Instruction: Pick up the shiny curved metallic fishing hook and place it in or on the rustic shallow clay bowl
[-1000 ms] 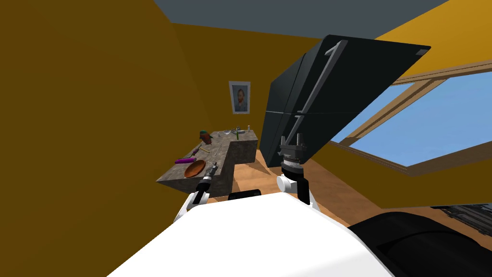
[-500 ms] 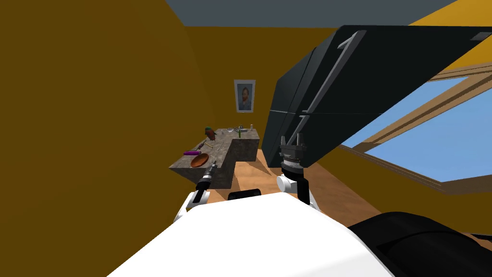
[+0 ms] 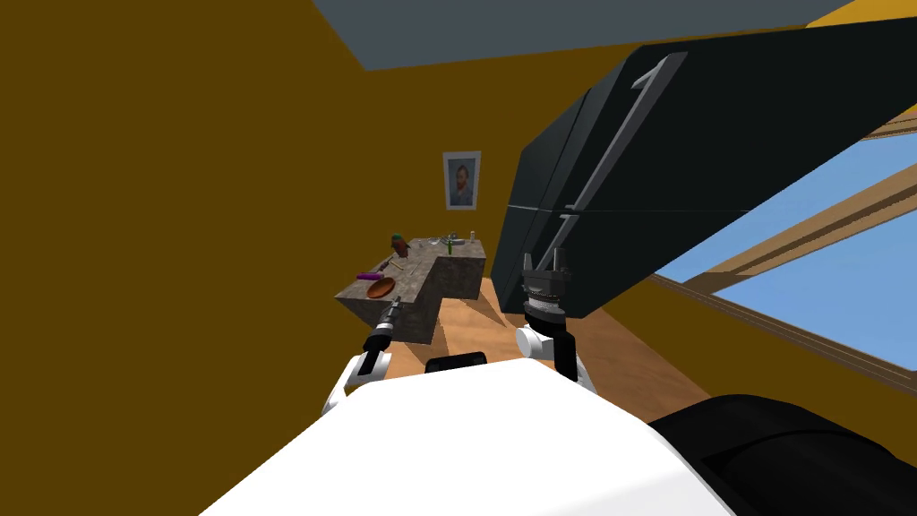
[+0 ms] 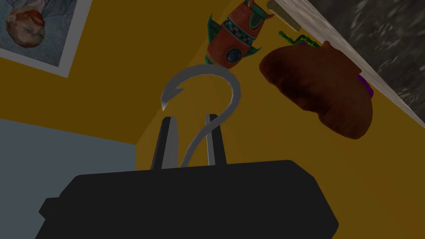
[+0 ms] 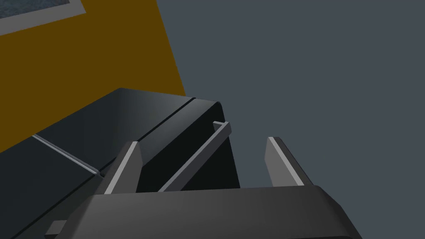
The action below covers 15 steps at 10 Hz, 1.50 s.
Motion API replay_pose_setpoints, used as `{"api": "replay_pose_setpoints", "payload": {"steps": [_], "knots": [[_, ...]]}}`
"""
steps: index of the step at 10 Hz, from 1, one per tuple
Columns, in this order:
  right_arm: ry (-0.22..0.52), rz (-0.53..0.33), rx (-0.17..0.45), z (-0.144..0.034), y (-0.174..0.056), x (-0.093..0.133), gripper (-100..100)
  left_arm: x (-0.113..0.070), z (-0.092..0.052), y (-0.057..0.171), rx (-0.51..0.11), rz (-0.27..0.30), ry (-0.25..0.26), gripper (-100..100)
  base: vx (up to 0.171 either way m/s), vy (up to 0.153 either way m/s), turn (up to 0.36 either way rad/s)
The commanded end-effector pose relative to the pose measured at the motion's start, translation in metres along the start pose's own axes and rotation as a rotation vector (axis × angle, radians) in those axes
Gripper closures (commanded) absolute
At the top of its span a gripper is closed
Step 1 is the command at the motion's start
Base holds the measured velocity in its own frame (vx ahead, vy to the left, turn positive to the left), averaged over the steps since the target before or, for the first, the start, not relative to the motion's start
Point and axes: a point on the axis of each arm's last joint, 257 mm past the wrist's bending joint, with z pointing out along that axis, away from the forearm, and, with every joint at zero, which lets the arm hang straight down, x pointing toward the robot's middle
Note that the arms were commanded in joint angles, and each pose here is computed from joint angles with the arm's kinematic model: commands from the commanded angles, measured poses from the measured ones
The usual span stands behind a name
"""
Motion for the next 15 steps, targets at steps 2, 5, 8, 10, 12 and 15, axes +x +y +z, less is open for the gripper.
{"api": "replay_pose_setpoints", "payload": {"steps": [2,5,8,10,12,15], "knots": [[0.0,0.0,0.0,0.0,0.0,0.0,0,-0.012,0.002,-0.007,-0.007,-0.034,-0.023,100,-0.09,-0.063,0.11],[0.0,0.0,0.0,0.0,0.0,0.0,0,-0.03,0.005,-0.015,-0.013,-0.065,-0.053,100,-0.096,-0.052,0.109],[0.0,0.0,0.0,0.0,0.0,0.0,0,-0.05,0.01,-0.013,-0.04,-0.074,-0.077,100,-0.036,-0.014,-0.002],[0.0,0.0,0.0,0.0,0.0,0.0,0,-0.063,0.015,-0.001,-0.077,-0.066,-0.088,100,0.05,0.063,-0.091],[0.0,0.0,0.0,0.0,0.0,0.0,0,-0.074,0.018,0.009,-0.109,-0.057,-0.096,100,0.077,0.065,-0.086],[0.0,0.0,0.0,0.0,0.0,0.0,0,-0.094,0.022,0.028,-0.165,-0.037,-0.112,100,0.097,0.072,-0.099]]}}
